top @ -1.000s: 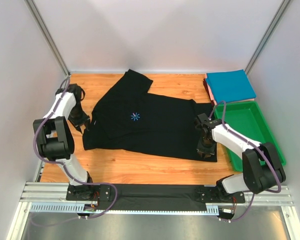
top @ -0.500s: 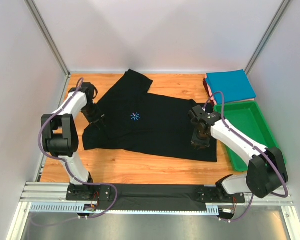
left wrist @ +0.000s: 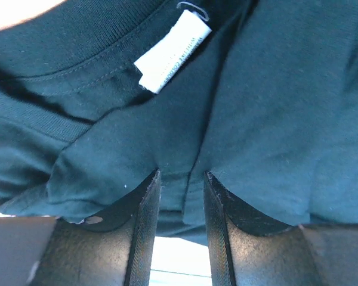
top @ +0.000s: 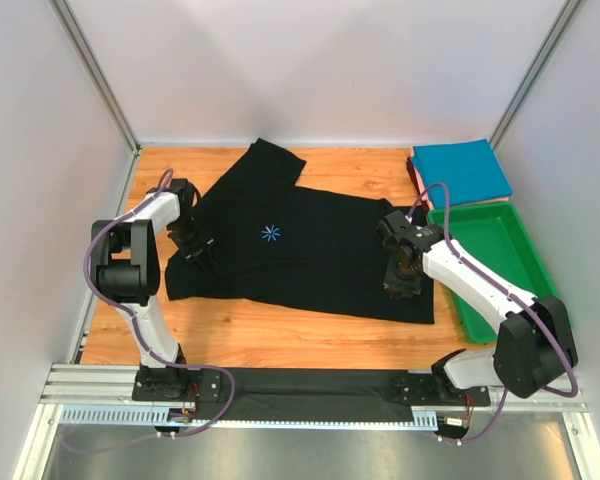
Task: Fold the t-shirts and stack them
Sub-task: Fold the tshirt
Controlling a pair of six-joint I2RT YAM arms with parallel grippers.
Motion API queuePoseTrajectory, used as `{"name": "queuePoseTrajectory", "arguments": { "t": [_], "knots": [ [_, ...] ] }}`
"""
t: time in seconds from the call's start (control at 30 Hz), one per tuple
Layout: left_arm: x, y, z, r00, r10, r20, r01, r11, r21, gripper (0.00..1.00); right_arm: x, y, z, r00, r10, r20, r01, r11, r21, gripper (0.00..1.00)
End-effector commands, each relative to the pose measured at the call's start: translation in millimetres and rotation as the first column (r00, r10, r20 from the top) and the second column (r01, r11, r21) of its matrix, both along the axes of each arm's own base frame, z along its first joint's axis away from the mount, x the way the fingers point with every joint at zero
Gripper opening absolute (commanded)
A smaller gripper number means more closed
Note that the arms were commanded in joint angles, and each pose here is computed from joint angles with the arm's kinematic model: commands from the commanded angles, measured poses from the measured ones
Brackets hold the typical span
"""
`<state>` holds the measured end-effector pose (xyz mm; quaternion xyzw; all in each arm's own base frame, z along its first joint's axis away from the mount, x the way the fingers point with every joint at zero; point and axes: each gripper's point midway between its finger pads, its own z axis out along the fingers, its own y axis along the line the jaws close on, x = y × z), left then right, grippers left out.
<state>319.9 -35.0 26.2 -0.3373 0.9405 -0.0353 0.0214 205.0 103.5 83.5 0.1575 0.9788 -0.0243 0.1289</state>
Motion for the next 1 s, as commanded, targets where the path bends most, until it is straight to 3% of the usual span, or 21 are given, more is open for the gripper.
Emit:
{"name": "queuePoseTrajectory", "arguments": {
  "t": [0.0, 0.4, 0.57, 0.8, 0.97],
  "knots": [
    [12.4, -4.1, -4.5, 0.999, 0.026, 0.047, -0.025, 0.999, -0.021, 0.41, 13.3, 1.8, 7.4, 0.999, -0.002, 0.042, 0.002, 1.0, -0.012, 0.21],
    [13.0, -8.7, -4.5, 0.999, -0.003, 0.045, 0.003, 1.0, 0.002, 0.26, 16.2, 6.5, 2.7, 1.0, 0.007, 0.029, -0.007, 1.0, -0.002, 0.21],
    [15.7, -10.6, 2.5, 0.999, -0.007, 0.041, 0.007, 1.0, 0.006, 0.3, 15.2, 6.3, 1.5, 1.0, 0.009, 0.027, -0.009, 1.0, -0.002, 0.21],
    [10.1, 14.4, 22.2, 1.0, -0.028, -0.009, 0.029, 0.982, 0.189, 0.39, 13.3, 5.3, 3.2, 0.999, 0.008, 0.031, -0.008, 1.0, 0.0, 0.21],
    [11.6, 6.0, 31.0, 0.999, -0.044, 0.021, 0.04, 0.985, 0.17, 0.38, 10.5, 4.8, 1.9, 1.0, 0.006, 0.029, -0.006, 1.0, 0.005, 0.21]
  ]
}}
